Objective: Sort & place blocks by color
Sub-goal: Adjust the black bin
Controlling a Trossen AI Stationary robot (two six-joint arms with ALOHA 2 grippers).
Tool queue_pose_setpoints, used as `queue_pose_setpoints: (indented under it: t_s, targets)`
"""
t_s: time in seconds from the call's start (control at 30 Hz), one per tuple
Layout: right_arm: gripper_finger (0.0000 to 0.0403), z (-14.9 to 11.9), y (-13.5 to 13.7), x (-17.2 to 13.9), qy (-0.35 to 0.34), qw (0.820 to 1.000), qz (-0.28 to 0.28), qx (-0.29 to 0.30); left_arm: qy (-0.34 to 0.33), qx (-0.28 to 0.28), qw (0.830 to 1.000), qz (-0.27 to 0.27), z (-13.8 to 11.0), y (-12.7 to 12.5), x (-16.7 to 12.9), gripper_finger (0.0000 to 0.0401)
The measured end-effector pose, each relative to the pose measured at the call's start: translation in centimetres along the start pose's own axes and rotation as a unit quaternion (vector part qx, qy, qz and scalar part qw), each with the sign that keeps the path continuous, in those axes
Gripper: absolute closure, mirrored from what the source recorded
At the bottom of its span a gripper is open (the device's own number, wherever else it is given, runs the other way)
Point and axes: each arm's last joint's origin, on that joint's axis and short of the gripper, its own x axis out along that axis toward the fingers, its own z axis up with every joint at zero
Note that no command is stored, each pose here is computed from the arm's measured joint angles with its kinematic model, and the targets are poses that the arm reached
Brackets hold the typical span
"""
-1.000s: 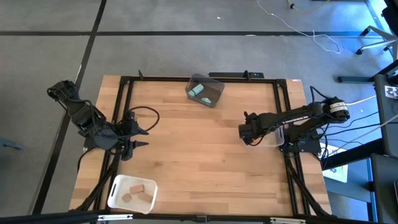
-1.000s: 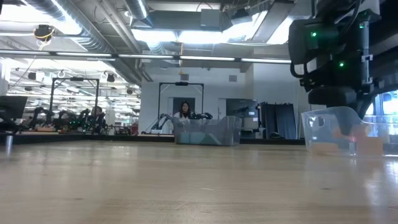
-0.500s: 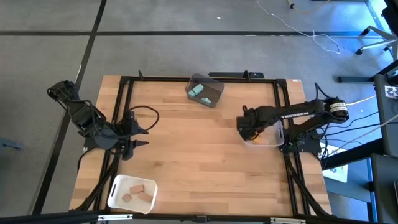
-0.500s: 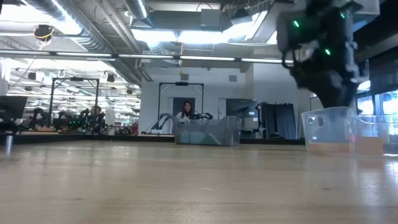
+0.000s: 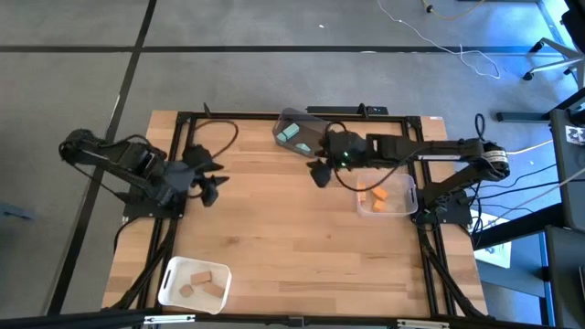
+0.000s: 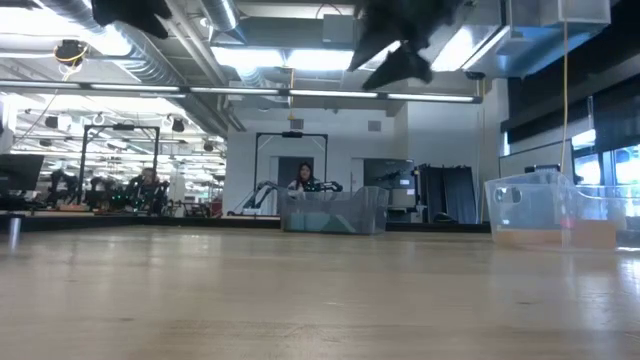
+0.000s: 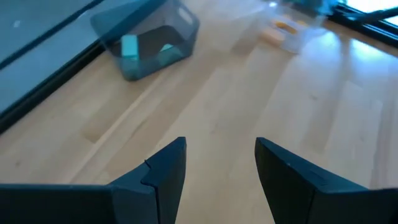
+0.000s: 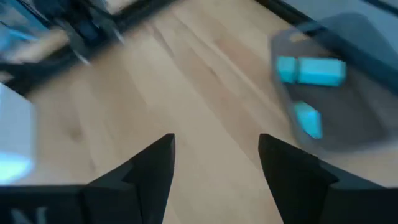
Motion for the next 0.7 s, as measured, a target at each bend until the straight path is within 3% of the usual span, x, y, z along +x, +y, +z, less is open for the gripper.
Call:
queue_pose_setpoints:
  t_s: [0.23,0.43,0.7]
  targets:
    - [0.0171,-0.1,-1.1,4.8,0.051,0.997,0.045,0.03,0.014,0.015,0.999,0.032,1.0,1.7,1.1,0.0218]
    - [0.0171,-1.2,-2.4,8.6,0.093,0.995,0.014,0.033,0.026,0.02,0.999,0.04,1.5,2.6,1.5,0.0218]
    - [0.0171,-1.9,-6.6,12.0,0.143,0.988,-0.036,0.038,0.024,-0.008,0.998,0.062,1.9,3.5,1.9,0.0218]
